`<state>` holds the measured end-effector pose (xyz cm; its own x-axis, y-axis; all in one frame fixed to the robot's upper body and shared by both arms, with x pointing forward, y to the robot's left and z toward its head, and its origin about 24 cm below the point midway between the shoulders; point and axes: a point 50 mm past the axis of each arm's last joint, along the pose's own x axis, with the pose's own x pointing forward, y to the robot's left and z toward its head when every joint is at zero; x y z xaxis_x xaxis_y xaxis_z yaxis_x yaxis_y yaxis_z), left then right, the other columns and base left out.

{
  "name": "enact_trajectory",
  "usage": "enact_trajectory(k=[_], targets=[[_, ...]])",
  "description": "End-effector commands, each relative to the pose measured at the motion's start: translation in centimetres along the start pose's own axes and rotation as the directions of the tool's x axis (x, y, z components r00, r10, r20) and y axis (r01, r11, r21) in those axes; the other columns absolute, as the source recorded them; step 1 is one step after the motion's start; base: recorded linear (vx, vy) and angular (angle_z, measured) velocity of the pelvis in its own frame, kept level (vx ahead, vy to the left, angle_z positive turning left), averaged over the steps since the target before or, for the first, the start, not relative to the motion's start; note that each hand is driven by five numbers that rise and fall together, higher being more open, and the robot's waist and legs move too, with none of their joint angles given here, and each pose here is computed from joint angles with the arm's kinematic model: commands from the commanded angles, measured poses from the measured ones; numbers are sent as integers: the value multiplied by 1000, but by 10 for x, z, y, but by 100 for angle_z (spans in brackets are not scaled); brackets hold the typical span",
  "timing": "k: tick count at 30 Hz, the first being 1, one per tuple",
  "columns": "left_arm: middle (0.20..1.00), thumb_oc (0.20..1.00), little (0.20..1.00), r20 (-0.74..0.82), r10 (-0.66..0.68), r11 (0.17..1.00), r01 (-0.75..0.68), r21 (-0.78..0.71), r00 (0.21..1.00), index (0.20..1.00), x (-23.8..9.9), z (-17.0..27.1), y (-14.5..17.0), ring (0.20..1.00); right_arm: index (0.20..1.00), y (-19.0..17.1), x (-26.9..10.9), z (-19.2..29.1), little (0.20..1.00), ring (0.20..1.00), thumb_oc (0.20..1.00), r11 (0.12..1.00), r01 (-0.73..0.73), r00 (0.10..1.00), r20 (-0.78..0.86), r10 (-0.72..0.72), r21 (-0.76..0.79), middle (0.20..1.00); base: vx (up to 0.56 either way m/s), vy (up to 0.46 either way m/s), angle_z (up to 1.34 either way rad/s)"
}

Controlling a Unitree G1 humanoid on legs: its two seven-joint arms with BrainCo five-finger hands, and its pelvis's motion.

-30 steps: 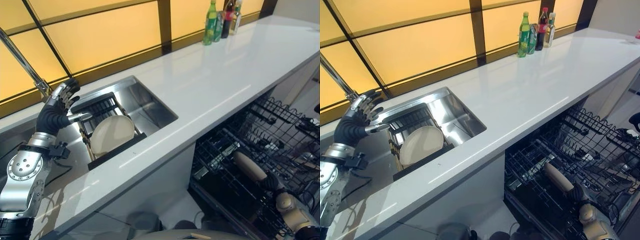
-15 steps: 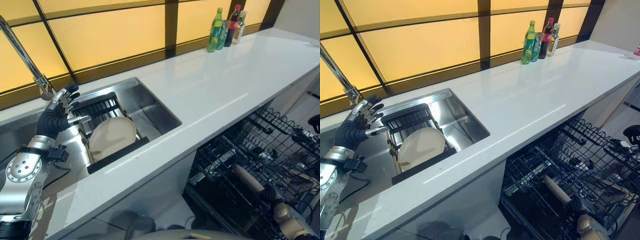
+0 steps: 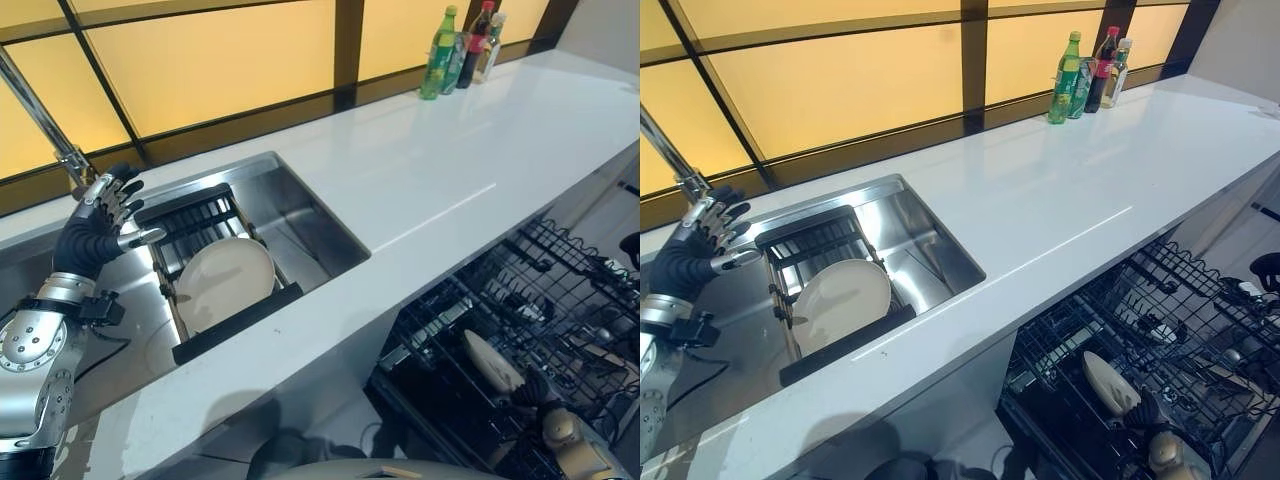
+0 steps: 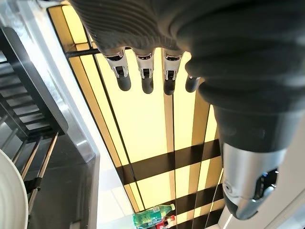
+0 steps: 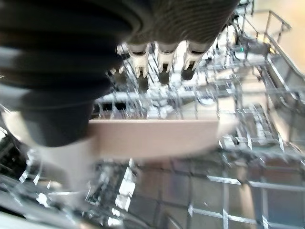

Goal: Pick up plates and place into dishwasher.

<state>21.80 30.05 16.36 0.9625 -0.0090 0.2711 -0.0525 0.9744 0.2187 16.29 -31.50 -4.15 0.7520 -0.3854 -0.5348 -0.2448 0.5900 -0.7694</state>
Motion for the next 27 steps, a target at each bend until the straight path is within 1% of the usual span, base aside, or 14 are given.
enact_trajectory(k=[1, 5, 7, 10, 11, 13, 15, 18, 23, 27], targets=[[1000, 1000, 1000, 148, 32, 999, -30, -13, 989, 1000, 2, 21, 5, 1000, 1000, -45, 8, 31, 1000, 1000, 1000, 991, 135, 982, 134, -133, -10, 1000, -48, 57, -4], [1000, 1000, 1000, 162, 40, 999, -40, -2, 986, 1000, 0, 19, 9, 1000, 1000, -63, 3, 52, 1000, 1000, 1000, 974, 222, 952, 206, -225, 37, 1000, -67, 54, -1], [1000, 1000, 1000, 166, 48, 999, -48, -3, 985, 1000, -2, 17, 12, 1000, 1000, -72, -1, 64, 1000, 1000, 1000, 960, 268, 928, 247, -281, 86, 1000, -79, -54, 0], [1000, 1000, 1000, 179, 52, 999, -51, -7, 983, 1000, 0, 17, 11, 1000, 1000, -88, -14, 91, 1000, 1000, 1000, 915, 338, 846, 355, -397, 219, 1000, -113, -149, -1], [1000, 1000, 1000, 181, 52, 999, -51, -11, 982, 1000, 2, 17, 11, 1000, 1000, -90, -16, 95, 1000, 1000, 1000, 909, 345, 832, 373, -412, 235, 1000, -153, -129, -6], [1000, 1000, 1000, 188, 43, 999, -43, -8, 981, 1000, 7, 14, 9, 1000, 1000, -101, -25, 109, 1000, 1000, 1000, 882, 362, 773, 431, -465, 303, 1000, -205, -122, -2], [1000, 1000, 1000, 180, 34, 999, -35, -2, 983, 1000, 9, 11, 5, 1000, 1000, -103, -29, 115, 1000, 1000, 1000, 873, 347, 748, 460, -479, 343, 1000, -165, -116, 11], [1000, 1000, 1000, 113, 9, 999, -14, 46, 994, 1000, 13, -1, 1, 1000, 1000, -106, -35, 128, 1000, 1000, 1000, 873, 310, 709, 520, -476, 377, 1000, -145, -141, 21], [1000, 1000, 1000, 14, -1, 995, 0, 97, 1000, 1000, 21, -23, -1, 1000, 1000, -111, -39, 145, 1000, 1000, 1000, 880, 307, 657, 589, -471, 362, 1000, -99, -81, 14], [1000, 1000, 1000, -11, 4, 994, -2, 109, 1000, 1000, 19, -30, 2, 1000, 1000, -112, -36, 149, 1000, 1000, 1000, 884, 311, 652, 598, -466, 349, 1000, 11, 30, 0]])
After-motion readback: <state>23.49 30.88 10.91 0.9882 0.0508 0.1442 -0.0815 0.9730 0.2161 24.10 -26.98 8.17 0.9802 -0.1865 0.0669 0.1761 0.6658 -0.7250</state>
